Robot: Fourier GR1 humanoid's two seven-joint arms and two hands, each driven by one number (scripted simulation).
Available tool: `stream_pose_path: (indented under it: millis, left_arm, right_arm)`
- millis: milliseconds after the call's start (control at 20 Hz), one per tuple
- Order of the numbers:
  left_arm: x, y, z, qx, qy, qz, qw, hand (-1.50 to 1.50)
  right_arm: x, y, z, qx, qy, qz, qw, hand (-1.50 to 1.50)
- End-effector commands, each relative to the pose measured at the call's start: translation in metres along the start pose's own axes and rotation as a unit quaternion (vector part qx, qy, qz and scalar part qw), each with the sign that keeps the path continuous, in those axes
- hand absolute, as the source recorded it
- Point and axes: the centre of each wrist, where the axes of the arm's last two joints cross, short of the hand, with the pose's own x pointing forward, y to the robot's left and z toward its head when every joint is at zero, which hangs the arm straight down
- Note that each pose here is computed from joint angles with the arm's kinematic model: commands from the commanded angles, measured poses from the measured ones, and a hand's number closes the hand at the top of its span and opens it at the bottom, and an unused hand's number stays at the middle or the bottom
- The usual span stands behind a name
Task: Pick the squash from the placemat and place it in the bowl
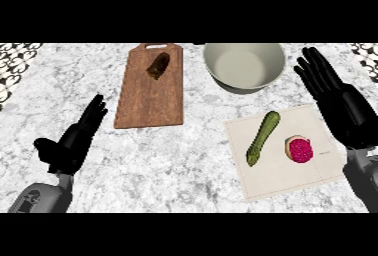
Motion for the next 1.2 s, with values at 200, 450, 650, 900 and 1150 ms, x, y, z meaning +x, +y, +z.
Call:
stream_pose_path:
  millis: [200, 450, 650, 900, 1150]
  left_arm:
    - [0.018, -0.022, -0.002, -0.049, -0.046, -0.020, 0.9976, 0.00]
    - [0.018, -0.037, 0.002, -0.089, -0.036, -0.005, 0.9954, 0.00]
    - [0.034, -0.062, -0.001, -0.121, -0.044, -0.003, 0.9917, 0.00]
    - [0.036, -0.063, 0.000, -0.129, -0.034, -0.004, 0.9910, 0.00]
    - [0.037, -0.065, -0.002, -0.130, -0.038, -0.006, 0.9908, 0.00]
  right_arm:
    - [-0.037, -0.032, 0.031, -0.359, 0.048, 0.073, 0.929, 1.50]
    - [-0.100, -0.013, 0.079, -0.492, 0.185, 0.139, 0.839, -1.50]
    - [-0.116, 0.041, 0.074, -0.496, 0.161, 0.205, 0.828, -1.50]
    - [-0.121, 0.011, 0.064, -0.424, 0.283, 0.298, 0.807, -1.50]
    - [-0.103, -0.011, 0.047, -0.320, 0.439, 0.344, 0.765, -1.50]
